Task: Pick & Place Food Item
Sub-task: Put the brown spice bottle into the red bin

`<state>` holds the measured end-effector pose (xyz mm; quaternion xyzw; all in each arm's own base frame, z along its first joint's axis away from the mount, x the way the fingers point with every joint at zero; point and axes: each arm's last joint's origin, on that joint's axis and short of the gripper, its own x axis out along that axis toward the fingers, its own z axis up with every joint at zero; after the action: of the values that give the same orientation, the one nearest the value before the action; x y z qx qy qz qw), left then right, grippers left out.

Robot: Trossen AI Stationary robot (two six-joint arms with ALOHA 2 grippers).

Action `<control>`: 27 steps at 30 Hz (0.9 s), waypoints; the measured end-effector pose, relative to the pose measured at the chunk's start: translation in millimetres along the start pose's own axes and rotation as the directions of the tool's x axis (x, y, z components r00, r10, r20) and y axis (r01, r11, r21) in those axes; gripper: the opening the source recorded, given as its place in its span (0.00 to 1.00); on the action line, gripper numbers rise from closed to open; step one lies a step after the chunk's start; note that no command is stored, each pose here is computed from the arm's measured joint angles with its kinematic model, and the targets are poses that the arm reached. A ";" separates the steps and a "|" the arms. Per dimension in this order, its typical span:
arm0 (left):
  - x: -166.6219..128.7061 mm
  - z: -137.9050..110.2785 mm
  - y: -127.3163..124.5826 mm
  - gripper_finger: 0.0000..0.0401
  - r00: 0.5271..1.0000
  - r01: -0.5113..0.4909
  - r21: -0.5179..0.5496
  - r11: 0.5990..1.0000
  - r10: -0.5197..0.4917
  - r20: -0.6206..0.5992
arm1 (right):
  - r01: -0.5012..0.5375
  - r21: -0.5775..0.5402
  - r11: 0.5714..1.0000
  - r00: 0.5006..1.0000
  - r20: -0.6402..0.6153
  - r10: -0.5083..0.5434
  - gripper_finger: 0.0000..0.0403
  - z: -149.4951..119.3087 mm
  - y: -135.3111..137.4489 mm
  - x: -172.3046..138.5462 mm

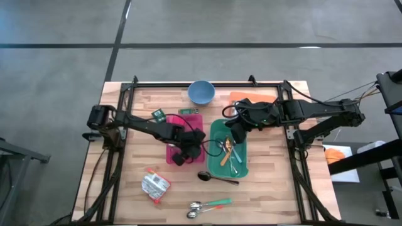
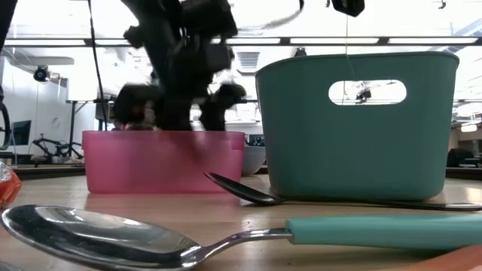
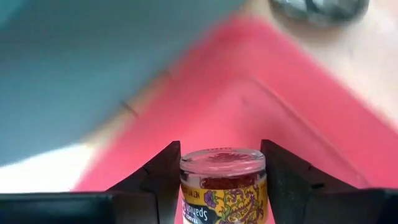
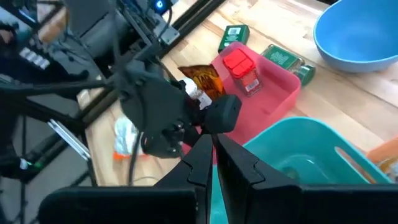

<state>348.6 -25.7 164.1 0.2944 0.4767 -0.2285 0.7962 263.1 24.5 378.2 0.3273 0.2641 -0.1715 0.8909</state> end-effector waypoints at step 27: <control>-151.0 11.2 18.8 0.44 0.833 -0.446 -0.336 0.830 0.522 0.184 | -0.124 0.259 0.958 0.971 0.232 0.063 0.05 15.3 21.3 43.0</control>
<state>301.1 -7.3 307.9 0.2574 0.3010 0.0145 0.9181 313.2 24.0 373.5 0.4373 0.1214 -0.1989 0.8686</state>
